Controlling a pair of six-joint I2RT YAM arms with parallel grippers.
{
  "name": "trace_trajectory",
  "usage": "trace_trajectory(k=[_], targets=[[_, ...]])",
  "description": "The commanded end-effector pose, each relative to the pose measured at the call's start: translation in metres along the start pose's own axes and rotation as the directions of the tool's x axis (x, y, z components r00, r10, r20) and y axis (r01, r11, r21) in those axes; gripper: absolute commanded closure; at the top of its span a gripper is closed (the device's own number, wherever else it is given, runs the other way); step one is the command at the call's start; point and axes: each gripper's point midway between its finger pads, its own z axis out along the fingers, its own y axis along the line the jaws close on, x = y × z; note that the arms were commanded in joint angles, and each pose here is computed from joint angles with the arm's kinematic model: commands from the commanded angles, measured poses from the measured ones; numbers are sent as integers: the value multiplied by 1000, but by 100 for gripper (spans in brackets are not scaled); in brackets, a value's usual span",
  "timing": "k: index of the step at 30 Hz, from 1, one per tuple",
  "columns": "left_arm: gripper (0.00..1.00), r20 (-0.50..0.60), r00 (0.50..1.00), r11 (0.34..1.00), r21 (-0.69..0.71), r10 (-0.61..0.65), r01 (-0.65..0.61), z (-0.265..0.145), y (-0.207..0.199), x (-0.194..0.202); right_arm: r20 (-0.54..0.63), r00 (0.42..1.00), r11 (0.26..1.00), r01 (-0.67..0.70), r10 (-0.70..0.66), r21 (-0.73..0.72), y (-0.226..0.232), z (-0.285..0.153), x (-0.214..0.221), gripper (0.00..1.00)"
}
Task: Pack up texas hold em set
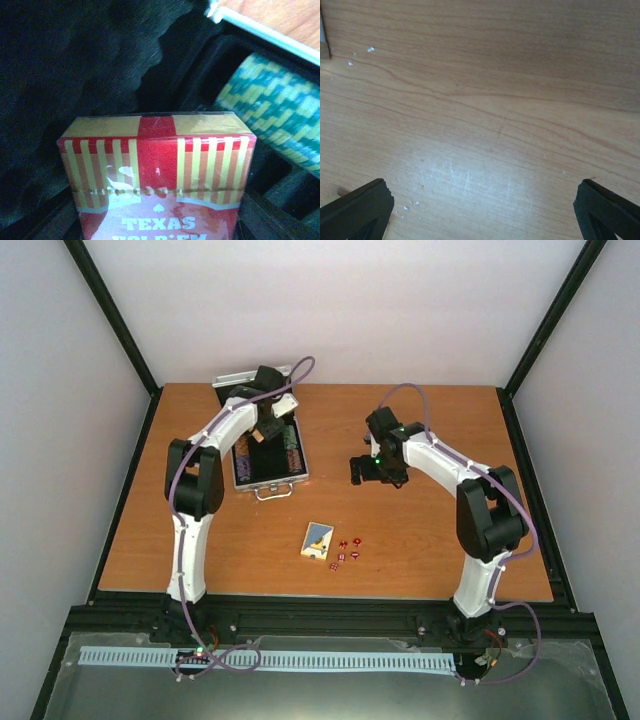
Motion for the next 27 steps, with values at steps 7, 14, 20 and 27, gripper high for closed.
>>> trace_trajectory(k=[7,14,20,27], targets=[[99,180,958,974,1,224,-228,-24,-19,-9,19,1000,999,-18,19,-31,4,7,-16,0],[93,171,944,958,-7,282,-285,-19,-24,12,22,999,999,-30,31,-42,5,9,-14,0],[81,188,916,935,-58,354,-349,-21,-19,7,25,999,998,-44,45,-48,6,10,-15,0],[70,187,898,918,-101,397,-385,-22,-9,-1,20,998,997,-63,64,-55,6,12,-12,0]])
